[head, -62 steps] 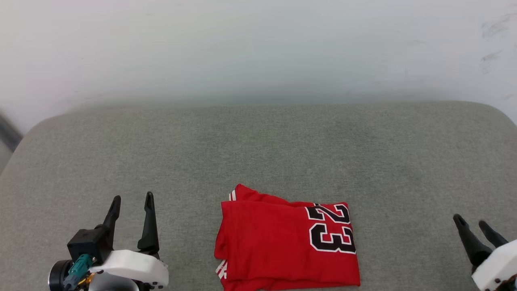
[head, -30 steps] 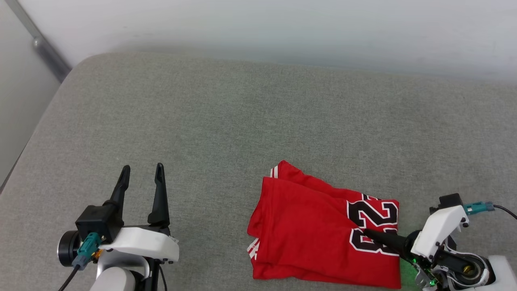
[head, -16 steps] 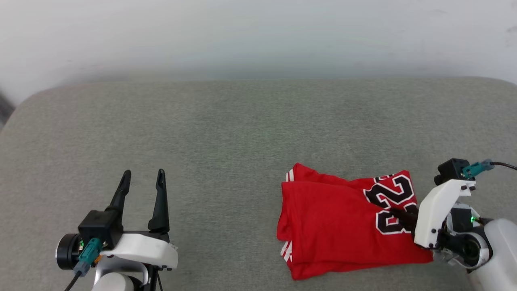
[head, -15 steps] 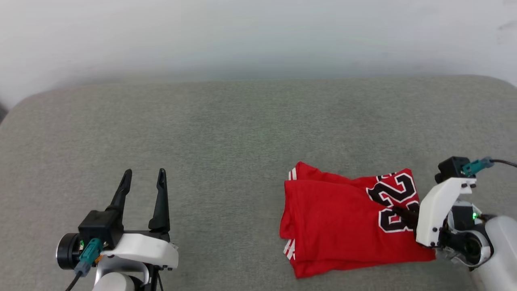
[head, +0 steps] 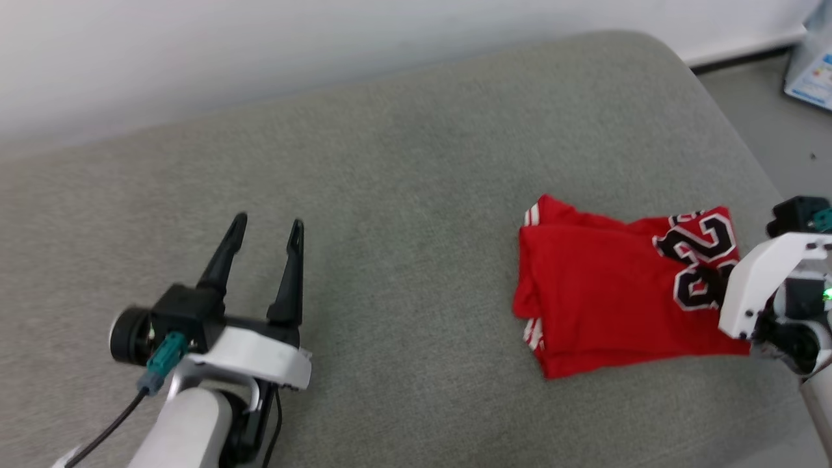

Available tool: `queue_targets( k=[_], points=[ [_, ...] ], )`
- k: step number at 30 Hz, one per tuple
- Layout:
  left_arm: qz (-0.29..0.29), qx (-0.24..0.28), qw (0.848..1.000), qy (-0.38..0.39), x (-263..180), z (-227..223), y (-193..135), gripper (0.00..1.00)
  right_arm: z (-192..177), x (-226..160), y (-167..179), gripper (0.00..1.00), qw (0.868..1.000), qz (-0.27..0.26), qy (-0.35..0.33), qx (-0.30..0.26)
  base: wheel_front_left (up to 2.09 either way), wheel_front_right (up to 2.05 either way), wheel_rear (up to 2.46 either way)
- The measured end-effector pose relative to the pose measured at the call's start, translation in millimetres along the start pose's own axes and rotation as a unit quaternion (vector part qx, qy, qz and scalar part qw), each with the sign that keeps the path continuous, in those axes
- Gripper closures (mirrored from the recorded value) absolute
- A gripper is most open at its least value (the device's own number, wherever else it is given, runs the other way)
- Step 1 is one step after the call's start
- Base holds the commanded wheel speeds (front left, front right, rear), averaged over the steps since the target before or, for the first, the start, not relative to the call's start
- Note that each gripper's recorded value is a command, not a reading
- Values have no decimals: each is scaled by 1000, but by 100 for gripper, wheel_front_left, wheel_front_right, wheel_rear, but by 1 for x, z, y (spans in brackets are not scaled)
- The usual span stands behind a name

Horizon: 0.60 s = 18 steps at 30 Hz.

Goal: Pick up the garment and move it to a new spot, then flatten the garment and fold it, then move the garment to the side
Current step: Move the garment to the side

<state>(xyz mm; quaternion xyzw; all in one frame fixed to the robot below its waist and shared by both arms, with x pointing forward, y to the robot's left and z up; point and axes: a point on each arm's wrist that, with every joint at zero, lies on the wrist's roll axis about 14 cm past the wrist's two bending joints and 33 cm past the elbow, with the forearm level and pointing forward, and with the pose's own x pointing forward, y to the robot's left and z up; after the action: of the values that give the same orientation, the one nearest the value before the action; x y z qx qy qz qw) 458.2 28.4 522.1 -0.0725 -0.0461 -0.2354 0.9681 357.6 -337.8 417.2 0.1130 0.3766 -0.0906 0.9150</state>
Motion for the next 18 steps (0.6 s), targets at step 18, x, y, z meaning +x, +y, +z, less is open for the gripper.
queue_targets(
  k=[18],
  points=[
    [-56,-17,998,26,77,-70,10,0,86,41,-126,100,974,-202,-99,-11,0,0,0]
  ],
)
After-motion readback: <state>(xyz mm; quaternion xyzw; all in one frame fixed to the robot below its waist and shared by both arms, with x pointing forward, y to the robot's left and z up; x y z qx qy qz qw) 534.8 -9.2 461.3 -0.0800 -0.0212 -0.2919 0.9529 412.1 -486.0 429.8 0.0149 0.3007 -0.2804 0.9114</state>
